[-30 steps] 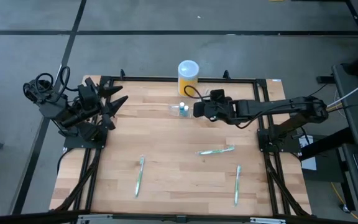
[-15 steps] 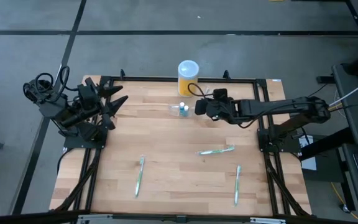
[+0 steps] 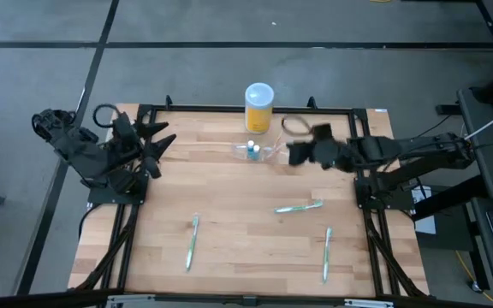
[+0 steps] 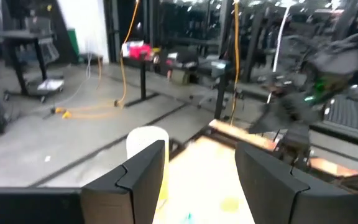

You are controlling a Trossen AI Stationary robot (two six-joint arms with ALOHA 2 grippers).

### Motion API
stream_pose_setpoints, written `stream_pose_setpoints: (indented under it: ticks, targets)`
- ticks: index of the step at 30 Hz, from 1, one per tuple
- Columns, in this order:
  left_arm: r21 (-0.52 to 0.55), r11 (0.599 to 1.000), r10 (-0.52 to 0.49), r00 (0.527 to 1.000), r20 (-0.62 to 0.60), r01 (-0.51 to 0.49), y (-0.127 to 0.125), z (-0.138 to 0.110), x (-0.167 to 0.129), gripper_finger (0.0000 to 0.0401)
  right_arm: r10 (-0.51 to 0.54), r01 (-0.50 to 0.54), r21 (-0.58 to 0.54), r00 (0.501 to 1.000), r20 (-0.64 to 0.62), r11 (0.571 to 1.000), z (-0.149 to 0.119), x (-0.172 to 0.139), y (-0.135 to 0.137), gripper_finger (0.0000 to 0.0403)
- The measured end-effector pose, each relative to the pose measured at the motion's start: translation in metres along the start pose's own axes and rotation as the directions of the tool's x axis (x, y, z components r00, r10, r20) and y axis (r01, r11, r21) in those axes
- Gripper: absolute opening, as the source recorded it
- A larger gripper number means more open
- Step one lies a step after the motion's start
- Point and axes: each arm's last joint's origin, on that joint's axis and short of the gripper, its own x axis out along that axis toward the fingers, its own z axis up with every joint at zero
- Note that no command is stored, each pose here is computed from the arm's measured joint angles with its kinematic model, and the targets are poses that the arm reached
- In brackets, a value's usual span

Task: Pick & Place toothbrushing station
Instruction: Put the middle green toothbrush into the transparent organizer

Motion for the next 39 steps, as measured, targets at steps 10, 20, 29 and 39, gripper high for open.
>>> stream_pose_setpoints:
  ticks: [10,20,29,39]
  targets:
    - [0.059,0.998,0.055,0.945,-0.324,-0.038,-0.016,-0.054,0.015,0.0194,-0.177,0.183,-0.032,0.875,-0.45,0.983,-0.074,-0.049,-0.016,0.0144]
    - [0.005,0.989,0.144,0.929,-0.341,-0.151,-0.028,-0.065,0.033,0.0193,-0.329,0.501,0.129,0.719,-0.612,0.856,-0.113,-0.077,-0.025,0.014]
    - [0.002,0.978,0.196,0.922,-0.334,-0.207,-0.022,-0.063,0.042,0.0193,-0.525,0.663,0.089,0.66,-0.537,0.743,-0.133,-0.023,-0.025,0.0132]
    - [0.032,0.983,0.18,0.925,-0.335,-0.179,-0.024,-0.063,0.039,0.0193,-0.365,0.596,0.24,0.711,-0.601,0.766,-0.169,0.015,-0.047,0.0133]
